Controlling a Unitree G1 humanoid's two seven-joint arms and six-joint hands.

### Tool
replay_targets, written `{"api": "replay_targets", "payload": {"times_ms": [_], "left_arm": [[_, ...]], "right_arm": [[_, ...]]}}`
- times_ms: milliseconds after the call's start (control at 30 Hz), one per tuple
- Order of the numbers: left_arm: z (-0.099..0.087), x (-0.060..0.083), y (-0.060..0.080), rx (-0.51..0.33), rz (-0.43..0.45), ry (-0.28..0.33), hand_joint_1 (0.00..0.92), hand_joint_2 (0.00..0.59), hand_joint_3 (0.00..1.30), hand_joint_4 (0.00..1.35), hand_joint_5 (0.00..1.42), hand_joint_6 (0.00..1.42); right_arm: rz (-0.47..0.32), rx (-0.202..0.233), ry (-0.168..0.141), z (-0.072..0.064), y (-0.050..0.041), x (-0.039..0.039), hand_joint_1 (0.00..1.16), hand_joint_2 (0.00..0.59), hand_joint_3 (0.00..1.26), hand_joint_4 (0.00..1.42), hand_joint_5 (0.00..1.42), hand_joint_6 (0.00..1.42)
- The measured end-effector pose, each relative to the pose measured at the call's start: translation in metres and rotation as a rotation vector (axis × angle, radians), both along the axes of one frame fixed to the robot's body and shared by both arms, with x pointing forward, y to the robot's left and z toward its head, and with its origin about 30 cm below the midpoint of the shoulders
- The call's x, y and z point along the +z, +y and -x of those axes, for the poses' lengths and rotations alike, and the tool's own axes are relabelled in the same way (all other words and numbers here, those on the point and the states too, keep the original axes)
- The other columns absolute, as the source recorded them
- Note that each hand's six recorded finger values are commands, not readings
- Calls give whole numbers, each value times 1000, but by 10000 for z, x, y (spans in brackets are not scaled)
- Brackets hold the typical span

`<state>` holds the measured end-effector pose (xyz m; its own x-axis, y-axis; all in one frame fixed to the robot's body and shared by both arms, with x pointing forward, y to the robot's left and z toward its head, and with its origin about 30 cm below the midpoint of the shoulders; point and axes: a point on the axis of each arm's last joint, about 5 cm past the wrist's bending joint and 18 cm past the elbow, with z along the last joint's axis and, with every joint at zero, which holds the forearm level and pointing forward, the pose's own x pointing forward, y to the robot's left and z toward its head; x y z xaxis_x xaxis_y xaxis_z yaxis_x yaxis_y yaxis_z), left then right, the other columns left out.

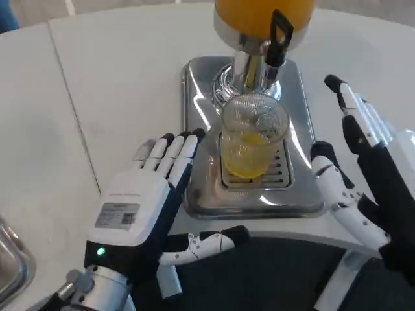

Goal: Grasp the cup under the faucet to collect the drink, then remove the cup.

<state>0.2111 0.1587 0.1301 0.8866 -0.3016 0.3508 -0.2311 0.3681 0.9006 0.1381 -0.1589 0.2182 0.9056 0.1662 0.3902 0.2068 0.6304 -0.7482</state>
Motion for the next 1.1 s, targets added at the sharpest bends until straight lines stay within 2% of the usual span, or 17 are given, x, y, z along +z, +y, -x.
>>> {"api": "replay_targets", "payload": {"times_ms": [133, 267, 400, 567, 733, 833, 1100], "left_arm": [[-37, 20, -36, 1, 7, -19, 0, 94, 0, 0, 21, 31], [-134, 26, -79, 18, 19, -28, 0, 94, 0, 0, 36, 42], [-183, 23, -106, 22, 27, -35, 4, 90, 0, 0, 52, 65], [-238, 10, -152, 28, 53, -41, 67, 76, 0, 0, 104, 107], [-312, -17, -193, 39, 114, -32, 112, 63, 0, 0, 139, 140], [-363, -26, -221, 41, 161, -18, 131, 63, 0, 0, 147, 156], [-449, -31, -286, 32, 218, -13, 136, 60, 0, 0, 157, 160]], "right_arm": [[56, 19, -24, 84, -43, 36, 25, 584, 0, 0, 0, 0], [113, 37, -11, 209, -126, 19, 68, 585, 0, 0, 0, 0], [140, 46, 2, 272, -175, -7, 77, 586, 0, 0, 0, 0], [193, 51, 27, 372, -234, -52, 120, 586, 0, 0, 0, 0], [235, 100, 48, 467, -229, -99, 142, 567, 0, 0, 0, 0], [239, 114, 53, 498, -222, -115, 146, 563, 0, 0, 0, 0], [234, 124, 68, 553, -215, -146, 172, 538, 0, 0, 0, 0]]}}
